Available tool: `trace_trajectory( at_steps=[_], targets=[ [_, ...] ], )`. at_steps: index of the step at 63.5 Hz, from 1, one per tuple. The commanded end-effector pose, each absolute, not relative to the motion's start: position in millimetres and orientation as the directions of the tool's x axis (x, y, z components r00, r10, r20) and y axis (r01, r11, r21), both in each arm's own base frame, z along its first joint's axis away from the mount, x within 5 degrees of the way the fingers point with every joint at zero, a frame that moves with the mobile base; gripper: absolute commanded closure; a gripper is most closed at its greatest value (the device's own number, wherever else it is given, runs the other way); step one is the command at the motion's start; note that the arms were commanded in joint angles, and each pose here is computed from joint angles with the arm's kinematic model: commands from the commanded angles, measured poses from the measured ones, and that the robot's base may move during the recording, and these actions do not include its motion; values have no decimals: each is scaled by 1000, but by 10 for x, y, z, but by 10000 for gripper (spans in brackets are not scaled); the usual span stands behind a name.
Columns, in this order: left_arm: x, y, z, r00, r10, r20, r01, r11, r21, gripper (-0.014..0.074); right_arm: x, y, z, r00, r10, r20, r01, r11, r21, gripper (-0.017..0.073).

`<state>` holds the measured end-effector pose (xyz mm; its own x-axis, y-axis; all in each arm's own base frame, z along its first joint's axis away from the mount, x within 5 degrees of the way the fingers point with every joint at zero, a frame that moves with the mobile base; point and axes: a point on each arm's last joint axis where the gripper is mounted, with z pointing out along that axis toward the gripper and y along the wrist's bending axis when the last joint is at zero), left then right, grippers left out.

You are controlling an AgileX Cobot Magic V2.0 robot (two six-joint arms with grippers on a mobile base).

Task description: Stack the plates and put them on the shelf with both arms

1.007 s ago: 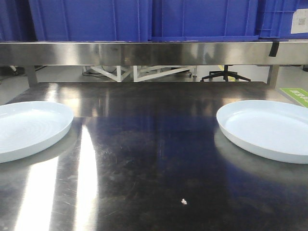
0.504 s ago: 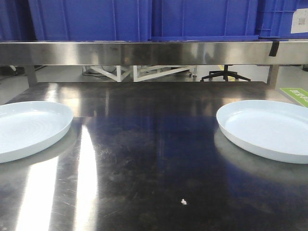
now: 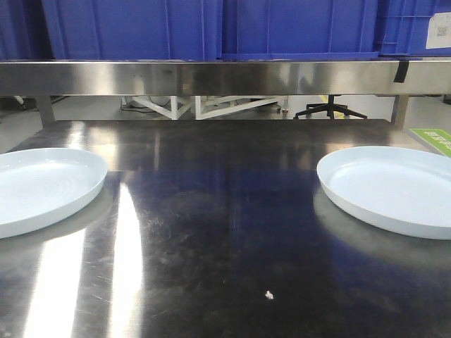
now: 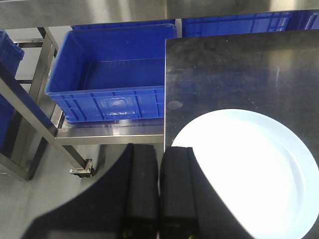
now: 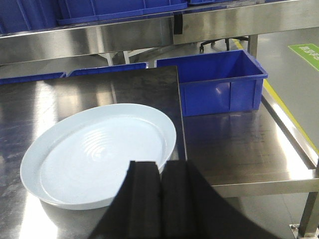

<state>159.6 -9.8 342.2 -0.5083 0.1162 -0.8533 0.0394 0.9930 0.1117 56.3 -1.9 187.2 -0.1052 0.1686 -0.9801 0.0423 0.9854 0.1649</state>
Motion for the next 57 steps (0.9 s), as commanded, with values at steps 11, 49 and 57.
trace_trajectory(
  at_steps=[11, 49, 57],
  targets=[
    [1607, -111, 3598, -423, 109, -900, 43, 994, 100, 504, 554, -16, 1964, -4, 152, -988, 25, 988, 151, 512],
    [1660, -97, 3548, -457, 144, -878, 39, 989, 142, 504, 506, 44, 2264, 318, 4, -948, -39, 999, -9, 512],
    [1658, -95, 3544, -461, 144, -876, 38, 989, 142, 504, 495, 18, 2380, 270, 118, -956, -42, 993, 110, 512]
  ],
)
